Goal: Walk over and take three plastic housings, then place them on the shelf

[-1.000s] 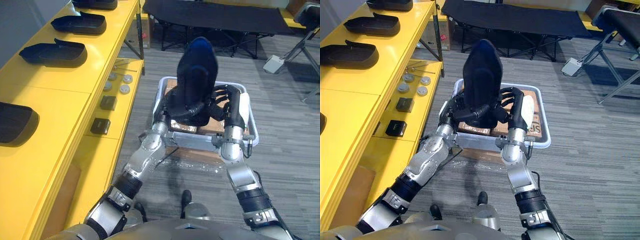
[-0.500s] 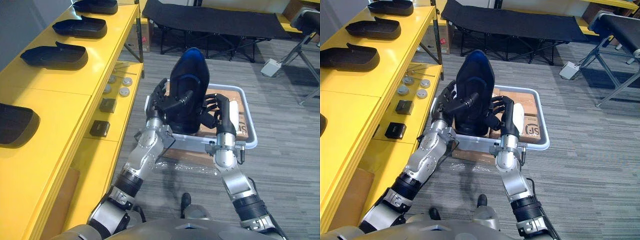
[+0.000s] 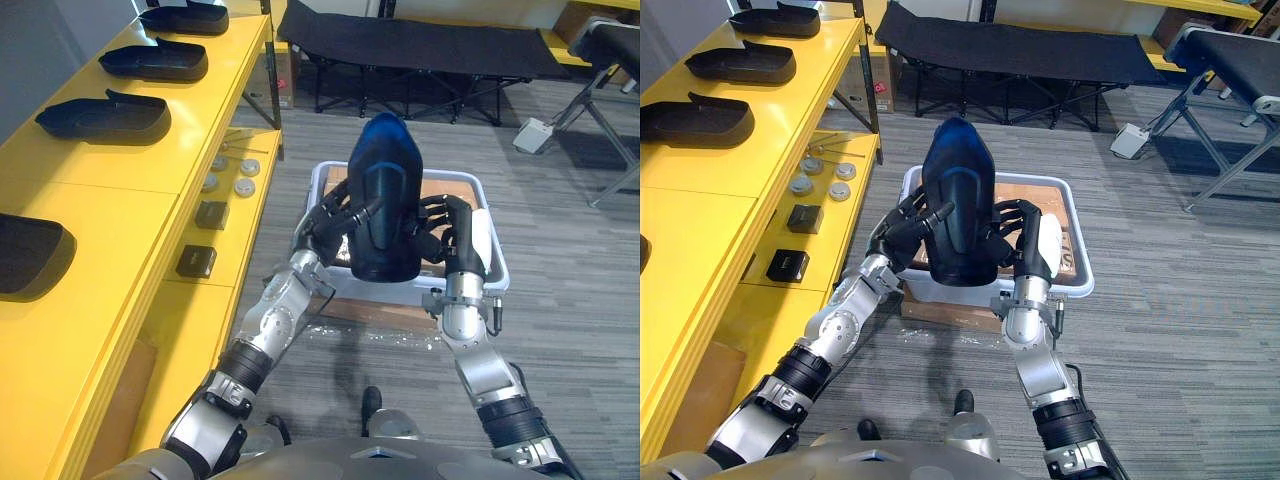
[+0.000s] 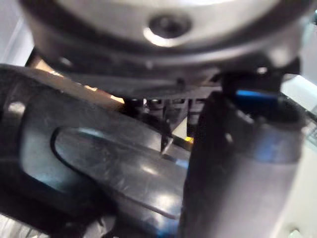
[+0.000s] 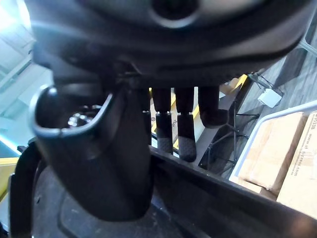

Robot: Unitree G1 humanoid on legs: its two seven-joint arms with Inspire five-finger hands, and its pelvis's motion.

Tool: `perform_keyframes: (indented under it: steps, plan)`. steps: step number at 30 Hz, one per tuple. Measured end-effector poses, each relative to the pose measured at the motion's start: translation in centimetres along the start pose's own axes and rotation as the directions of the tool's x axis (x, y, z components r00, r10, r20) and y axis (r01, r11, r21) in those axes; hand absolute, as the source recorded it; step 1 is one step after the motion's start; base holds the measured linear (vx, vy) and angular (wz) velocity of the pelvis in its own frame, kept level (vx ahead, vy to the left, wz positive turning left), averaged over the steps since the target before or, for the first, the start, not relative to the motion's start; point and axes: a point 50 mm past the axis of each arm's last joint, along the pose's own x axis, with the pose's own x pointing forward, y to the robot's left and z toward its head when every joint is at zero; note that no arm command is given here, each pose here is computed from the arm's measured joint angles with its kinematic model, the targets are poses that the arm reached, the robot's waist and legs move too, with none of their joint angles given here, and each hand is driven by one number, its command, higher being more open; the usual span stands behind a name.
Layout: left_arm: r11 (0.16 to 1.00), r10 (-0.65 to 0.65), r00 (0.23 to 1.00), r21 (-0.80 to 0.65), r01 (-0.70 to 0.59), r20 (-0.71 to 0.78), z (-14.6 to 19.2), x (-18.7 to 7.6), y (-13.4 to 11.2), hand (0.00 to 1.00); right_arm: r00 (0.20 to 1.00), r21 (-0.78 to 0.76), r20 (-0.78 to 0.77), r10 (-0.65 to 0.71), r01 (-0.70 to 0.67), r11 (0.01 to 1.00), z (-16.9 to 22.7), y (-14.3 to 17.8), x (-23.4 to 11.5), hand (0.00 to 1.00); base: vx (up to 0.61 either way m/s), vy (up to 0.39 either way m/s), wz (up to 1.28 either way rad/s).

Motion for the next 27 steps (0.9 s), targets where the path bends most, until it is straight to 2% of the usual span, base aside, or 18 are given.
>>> perform_keyframes:
  steps: [2,5,9,20,21,27]
  plan:
    - [0.998,-0.061,0.998,0.031,0.062,-0.031,-0.4,-0.2,0.0,0.00,1.000,0.004,-0.001,0.011,-0.011,1.000,0.0,0.1,0.0,0.00,-0.03,-0.011,-0.03]
    - [0.995,-0.090,0.996,0.030,0.090,-0.010,-0.5,-0.4,0.0,0.00,0.999,0.032,-0.010,0.040,-0.040,0.999,0.1,0.5,-0.2,0.00,-0.03,-0.010,-0.02]
    - [0.998,-0.025,0.999,0.060,0.023,0.041,0.1,-0.6,1.7,0.00,0.996,0.055,0.027,0.084,-0.085,0.995,0.6,1.3,-0.5,0.00,-0.04,-0.016,-0.02]
    - [0.993,-0.050,0.998,0.109,0.045,0.049,0.1,-0.6,1.1,0.00,0.997,0.058,0.020,0.072,-0.073,0.996,0.4,0.9,-0.3,0.00,-0.01,-0.002,0.00]
    - [0.993,-0.049,0.997,0.112,0.043,0.051,0.1,-0.6,1.1,0.00,0.997,0.065,0.016,0.073,-0.074,0.995,0.4,0.9,-0.3,1.00,0.00,0.000,0.00]
    - [0.979,-0.055,0.996,0.198,0.040,0.070,0.3,-0.5,0.1,0.00,0.995,0.101,0.015,0.100,-0.101,0.990,0.6,1.4,-0.6,1.00,0.00,0.000,0.00]
